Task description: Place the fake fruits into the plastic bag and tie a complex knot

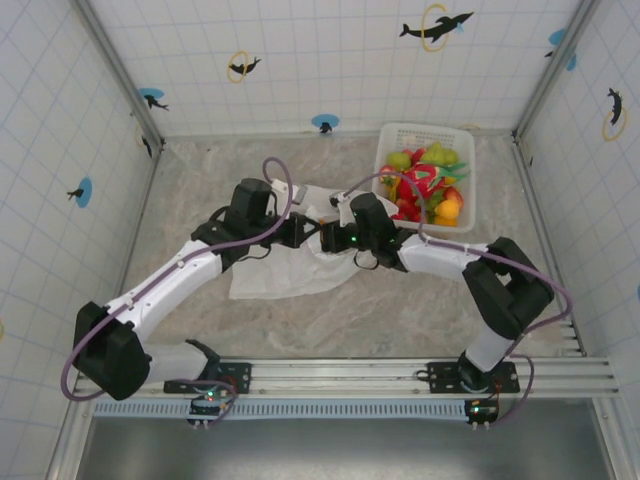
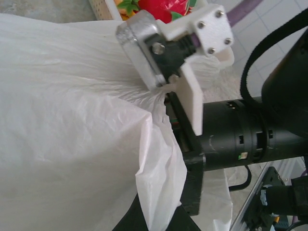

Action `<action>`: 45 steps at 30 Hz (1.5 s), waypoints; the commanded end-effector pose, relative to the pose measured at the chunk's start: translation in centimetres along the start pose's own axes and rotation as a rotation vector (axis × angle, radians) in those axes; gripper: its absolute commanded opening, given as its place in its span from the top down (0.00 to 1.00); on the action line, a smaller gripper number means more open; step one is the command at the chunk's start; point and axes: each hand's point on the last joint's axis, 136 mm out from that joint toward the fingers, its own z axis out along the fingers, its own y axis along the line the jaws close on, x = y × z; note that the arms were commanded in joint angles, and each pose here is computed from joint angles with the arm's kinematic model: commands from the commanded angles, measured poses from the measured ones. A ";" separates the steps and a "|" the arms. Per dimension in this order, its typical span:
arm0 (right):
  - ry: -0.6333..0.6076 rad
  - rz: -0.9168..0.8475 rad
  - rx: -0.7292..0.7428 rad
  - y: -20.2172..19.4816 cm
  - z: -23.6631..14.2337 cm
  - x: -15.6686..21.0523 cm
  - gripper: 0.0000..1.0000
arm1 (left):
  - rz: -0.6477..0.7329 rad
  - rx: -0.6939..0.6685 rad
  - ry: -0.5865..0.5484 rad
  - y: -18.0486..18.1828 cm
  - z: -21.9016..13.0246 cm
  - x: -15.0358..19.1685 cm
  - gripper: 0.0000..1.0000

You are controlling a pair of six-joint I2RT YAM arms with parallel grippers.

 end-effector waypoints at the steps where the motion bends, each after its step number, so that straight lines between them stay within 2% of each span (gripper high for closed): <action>1: -0.096 0.002 -0.008 0.8 1.1 -2.8 0.41 | -0.024 0.001 -0.026 0.2 -0.4 -0.4 1.00; 13: -0.065 0.051 -0.073 1.5 4.1 -2.1 0.28 | -0.100 -0.052 -0.050 2.7 -0.8 -0.3 1.00; 19: -0.035 0.068 -0.103 2.0 4.8 -1.4 0.27 | -0.125 -0.047 -0.049 3.8 -1.1 0.5 1.00; 23: -0.026 0.076 -0.106 2.3 4.6 -1.3 0.25 | -0.165 -0.079 -0.066 6.0 -1.9 0.8 1.00; 29: -0.035 0.037 -0.025 1.9 1.1 -2.7 0.23 | -0.177 -0.133 -0.075 7.4 -3.3 1.4 1.00; 37: -0.076 -0.004 0.043 1.1 -5.8 -5.4 0.11 | -0.187 -0.150 -0.074 7.8 -4.0 1.8 1.00; 41: -0.078 0.011 0.003 -0.9 -9.1 -4.8 0.06 | -0.186 -0.142 -0.073 7.7 -4.0 1.7 1.00; 45: -0.051 -0.068 -0.045 -1.4 -10.9 -2.4 0.03 | -0.184 -0.145 -0.065 7.8 -3.9 1.8 1.00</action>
